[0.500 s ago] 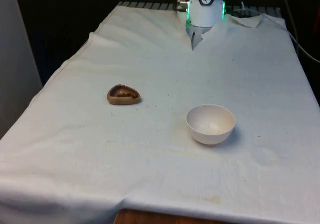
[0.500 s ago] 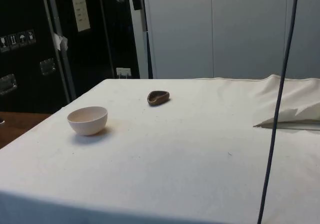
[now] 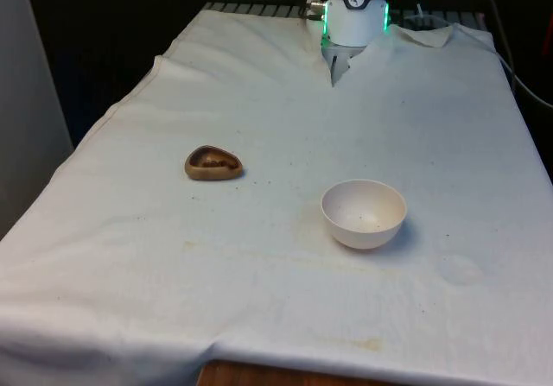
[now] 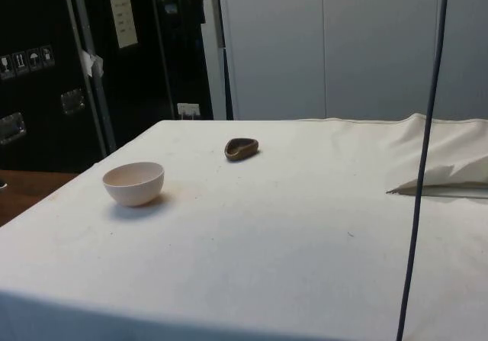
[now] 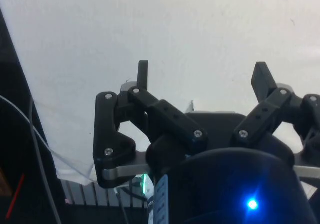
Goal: Pour the coffee beans from the cup into the bowl.
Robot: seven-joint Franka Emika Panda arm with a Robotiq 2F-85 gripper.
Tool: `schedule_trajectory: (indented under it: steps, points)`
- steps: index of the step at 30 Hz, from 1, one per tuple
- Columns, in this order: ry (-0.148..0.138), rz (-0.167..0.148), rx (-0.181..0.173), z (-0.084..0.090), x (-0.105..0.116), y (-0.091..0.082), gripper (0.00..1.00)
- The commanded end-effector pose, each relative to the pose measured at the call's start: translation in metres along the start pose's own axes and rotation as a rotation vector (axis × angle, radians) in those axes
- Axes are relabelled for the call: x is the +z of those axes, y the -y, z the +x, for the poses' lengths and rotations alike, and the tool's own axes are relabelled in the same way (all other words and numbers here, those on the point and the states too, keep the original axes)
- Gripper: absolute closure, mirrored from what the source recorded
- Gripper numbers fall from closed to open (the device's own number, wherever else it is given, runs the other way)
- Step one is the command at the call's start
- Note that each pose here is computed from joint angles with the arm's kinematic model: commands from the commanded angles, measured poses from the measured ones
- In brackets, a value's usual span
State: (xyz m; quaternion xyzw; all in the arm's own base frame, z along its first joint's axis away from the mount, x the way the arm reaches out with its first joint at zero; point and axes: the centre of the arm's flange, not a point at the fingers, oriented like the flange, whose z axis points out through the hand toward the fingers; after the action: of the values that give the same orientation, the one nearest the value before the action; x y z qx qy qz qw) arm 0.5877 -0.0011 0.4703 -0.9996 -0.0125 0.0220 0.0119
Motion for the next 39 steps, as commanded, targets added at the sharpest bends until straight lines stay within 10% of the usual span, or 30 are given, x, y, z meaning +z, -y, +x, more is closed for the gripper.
schedule_trajectory:
  steps: [1,39]
  points:
    - [-0.015,-0.005,0.001,0.0,0.001,-0.001,0.0]
    - [-0.076,-0.135,0.006,-0.011,0.041,-0.105,0.0]
